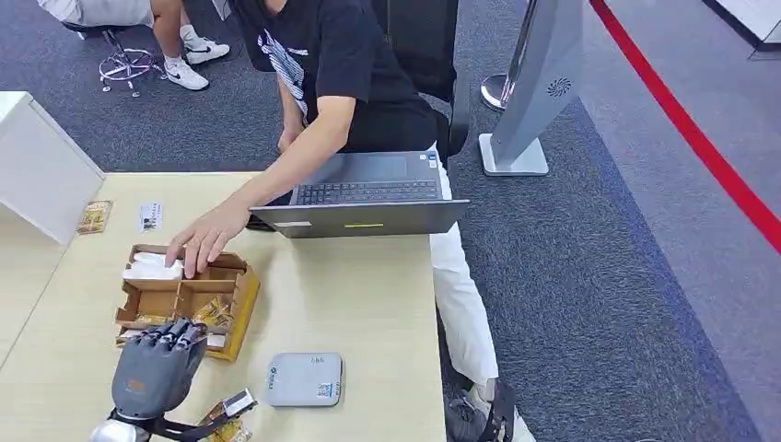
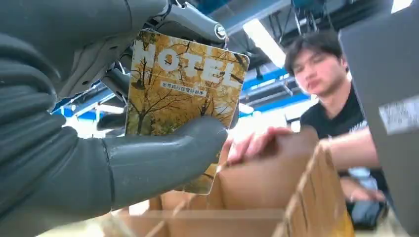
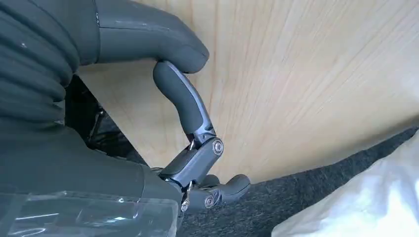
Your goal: Pass the card to the sensor for recognition and then transmit it.
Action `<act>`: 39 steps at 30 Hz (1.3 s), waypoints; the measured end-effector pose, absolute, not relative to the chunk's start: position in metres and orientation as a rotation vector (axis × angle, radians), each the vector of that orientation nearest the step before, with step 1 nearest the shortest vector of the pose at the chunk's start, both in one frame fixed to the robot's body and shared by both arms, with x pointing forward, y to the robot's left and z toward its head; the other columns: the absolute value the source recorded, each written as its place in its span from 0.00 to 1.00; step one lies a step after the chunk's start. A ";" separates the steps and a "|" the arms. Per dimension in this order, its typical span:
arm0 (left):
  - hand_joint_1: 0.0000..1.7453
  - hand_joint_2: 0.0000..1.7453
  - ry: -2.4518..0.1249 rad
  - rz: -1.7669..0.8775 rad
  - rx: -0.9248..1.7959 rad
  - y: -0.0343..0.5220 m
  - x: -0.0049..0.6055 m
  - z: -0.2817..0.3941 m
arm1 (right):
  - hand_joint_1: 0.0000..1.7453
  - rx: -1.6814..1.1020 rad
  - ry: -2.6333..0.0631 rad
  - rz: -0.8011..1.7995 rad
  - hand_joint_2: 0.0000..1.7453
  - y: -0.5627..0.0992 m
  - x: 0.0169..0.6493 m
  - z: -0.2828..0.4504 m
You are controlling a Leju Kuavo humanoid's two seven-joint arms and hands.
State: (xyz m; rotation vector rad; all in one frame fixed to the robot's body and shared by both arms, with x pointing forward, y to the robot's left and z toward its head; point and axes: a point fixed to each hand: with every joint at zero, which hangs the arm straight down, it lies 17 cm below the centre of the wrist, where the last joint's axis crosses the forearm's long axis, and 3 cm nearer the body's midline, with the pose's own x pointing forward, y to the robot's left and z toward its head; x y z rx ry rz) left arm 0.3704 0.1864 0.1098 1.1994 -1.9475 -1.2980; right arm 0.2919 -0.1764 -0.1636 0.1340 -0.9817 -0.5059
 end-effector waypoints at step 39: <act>0.00 1.00 -1.902 -1.027 1.416 0.287 0.439 0.179 | 0.00 0.179 -0.975 -0.526 1.00 -0.169 0.295 -0.161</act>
